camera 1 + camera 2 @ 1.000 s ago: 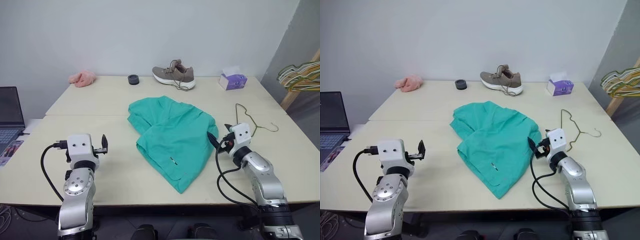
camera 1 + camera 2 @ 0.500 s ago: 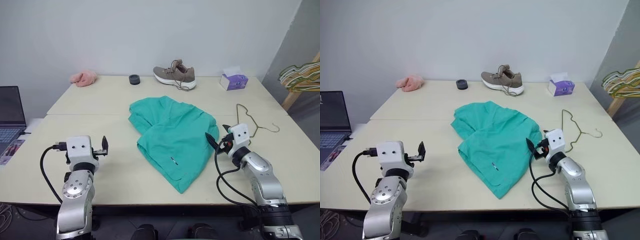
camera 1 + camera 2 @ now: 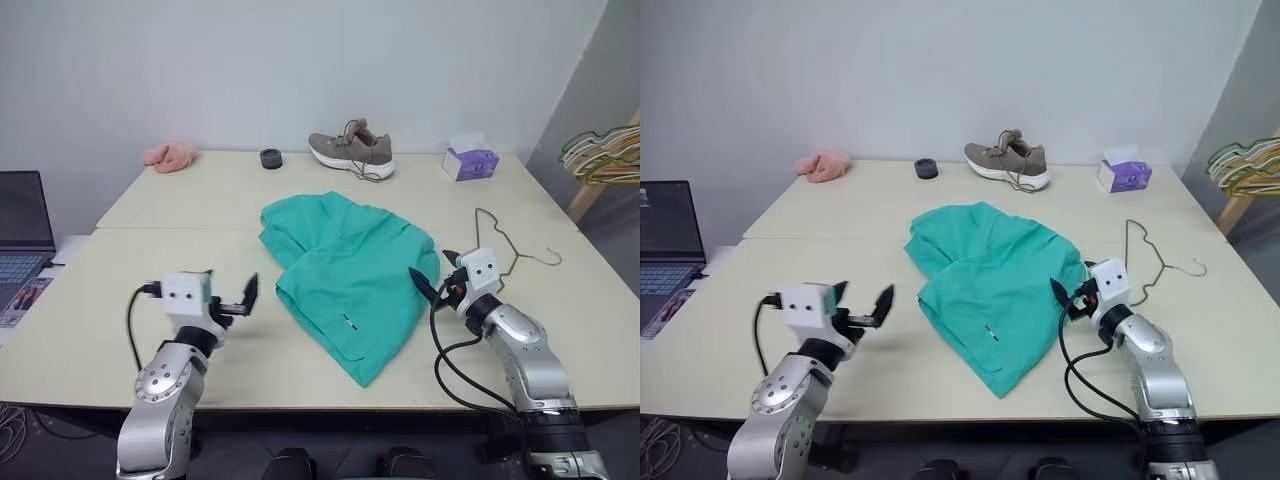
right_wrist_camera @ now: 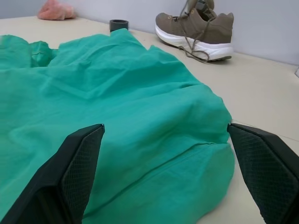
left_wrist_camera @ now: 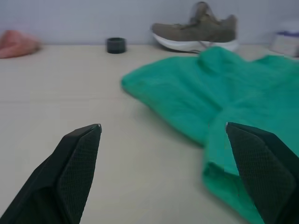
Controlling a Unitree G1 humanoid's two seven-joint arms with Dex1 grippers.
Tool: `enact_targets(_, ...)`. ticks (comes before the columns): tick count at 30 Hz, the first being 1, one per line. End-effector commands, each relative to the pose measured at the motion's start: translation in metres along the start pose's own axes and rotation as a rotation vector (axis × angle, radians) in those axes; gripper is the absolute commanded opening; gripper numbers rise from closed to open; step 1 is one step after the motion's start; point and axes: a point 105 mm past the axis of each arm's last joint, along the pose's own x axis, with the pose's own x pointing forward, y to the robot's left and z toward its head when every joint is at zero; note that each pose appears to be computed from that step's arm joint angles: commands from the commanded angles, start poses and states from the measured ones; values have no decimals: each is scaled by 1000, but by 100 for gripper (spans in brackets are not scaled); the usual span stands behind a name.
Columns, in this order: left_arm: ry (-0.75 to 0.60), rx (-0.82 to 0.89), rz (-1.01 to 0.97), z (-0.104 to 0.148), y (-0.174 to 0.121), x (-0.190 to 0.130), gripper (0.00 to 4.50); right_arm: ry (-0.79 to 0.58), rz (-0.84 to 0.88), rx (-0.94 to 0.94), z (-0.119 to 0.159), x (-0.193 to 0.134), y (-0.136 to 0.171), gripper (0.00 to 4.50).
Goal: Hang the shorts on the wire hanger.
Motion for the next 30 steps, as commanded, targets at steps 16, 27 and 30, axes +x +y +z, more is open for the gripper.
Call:
enact_targets(16,492,71,-891,-57,-125,12,450,226,478,-110,12,-81,37,448)
enact_targets(27,568,338,-887,-85,-106,12,328,205,444,-151,17,-80,35,450)
enact_targets(30,543,392,-854,-85,-96,14,235,199,440,-177,18,-76,33,450)
